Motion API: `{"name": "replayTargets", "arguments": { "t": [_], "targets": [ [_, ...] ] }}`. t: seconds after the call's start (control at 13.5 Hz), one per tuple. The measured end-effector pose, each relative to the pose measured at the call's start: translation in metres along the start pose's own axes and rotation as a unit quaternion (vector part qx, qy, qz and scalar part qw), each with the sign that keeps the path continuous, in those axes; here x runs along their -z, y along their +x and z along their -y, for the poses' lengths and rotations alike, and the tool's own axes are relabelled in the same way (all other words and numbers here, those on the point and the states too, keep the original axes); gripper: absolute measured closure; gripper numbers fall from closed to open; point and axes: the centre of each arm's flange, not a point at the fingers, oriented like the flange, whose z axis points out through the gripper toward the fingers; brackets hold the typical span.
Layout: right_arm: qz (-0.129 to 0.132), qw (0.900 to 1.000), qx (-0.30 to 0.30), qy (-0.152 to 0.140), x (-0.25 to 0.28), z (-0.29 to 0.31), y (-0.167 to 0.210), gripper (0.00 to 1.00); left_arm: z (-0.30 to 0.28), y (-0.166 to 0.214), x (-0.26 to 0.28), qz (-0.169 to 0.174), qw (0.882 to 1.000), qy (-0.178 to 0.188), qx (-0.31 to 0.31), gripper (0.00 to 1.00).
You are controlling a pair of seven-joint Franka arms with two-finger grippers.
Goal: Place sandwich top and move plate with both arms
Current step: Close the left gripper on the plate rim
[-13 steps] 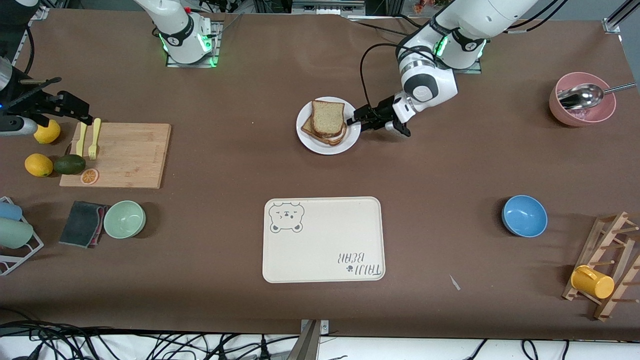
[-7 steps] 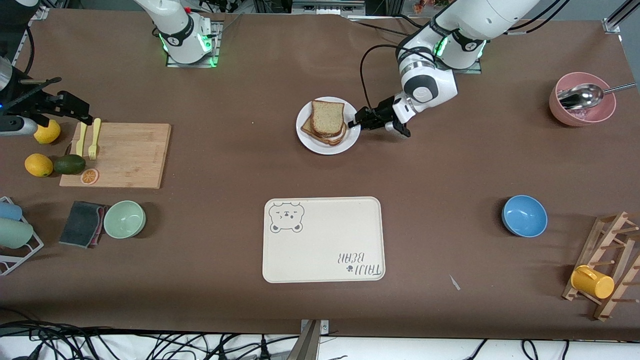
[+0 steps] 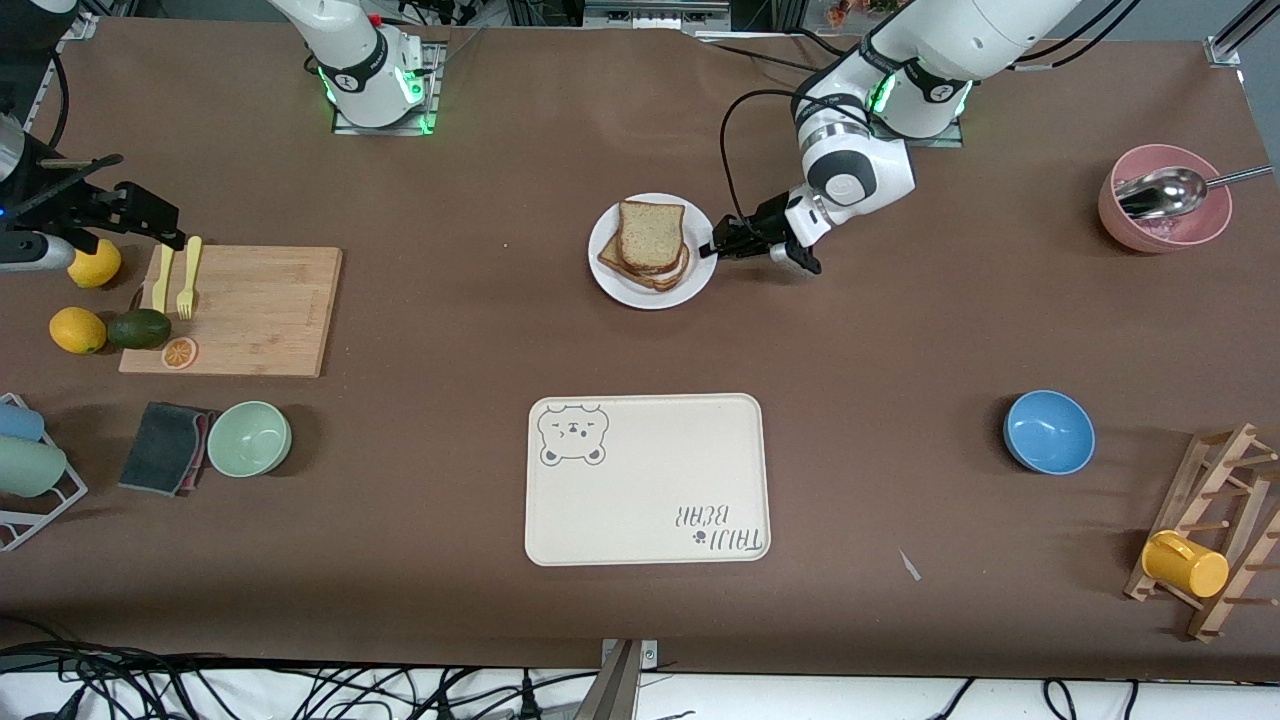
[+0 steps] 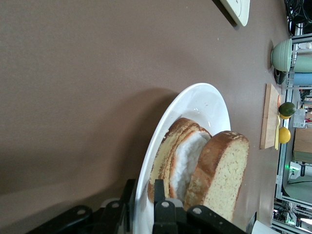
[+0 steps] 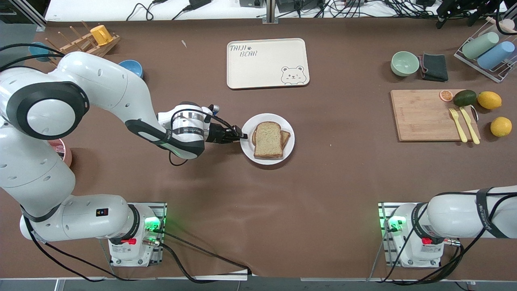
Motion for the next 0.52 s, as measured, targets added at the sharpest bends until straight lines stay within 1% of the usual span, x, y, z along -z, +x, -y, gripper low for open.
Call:
{"name": "replayTargets", "arguments": {
  "t": [0.07,0.15,0.22,0.3,0.37,0.52],
  "targets": [
    [0.000,1.000,0.000,0.000,0.0000,0.0000,0.0000,0.00,0.0006,-0.0005,-0.0004,0.001,1.000,0.000,0.000,0.83],
    [0.000,1.000,0.000,0.000,0.0000,0.0000,0.0000,0.00,0.0012,-0.0009,-0.0009,0.001,1.000,0.000,0.001,0.83],
    [0.000,1.000,0.000,0.000,0.0000,0.0000,0.0000,0.00,0.0017,-0.0013,-0.0012,0.002,1.000,0.000,0.001,0.89],
    [0.000,1.000,0.000,0.000,0.0000,0.0000,0.0000,0.00,0.0019,-0.0014,-0.0014,0.002,1.000,0.000,0.001,0.90],
    [0.000,1.000,0.000,0.000,0.0000,0.0000,0.0000,0.00,0.0004,-0.0011,-0.0020,0.002,1.000,-0.004,-0.003,0.95],
    [0.000,1.000,0.000,0.000,0.0000,-0.0001,0.0000,0.00,-0.0007,0.0019,-0.0017,-0.001,1.000,-0.008,-0.010,0.95]
  ]
}}
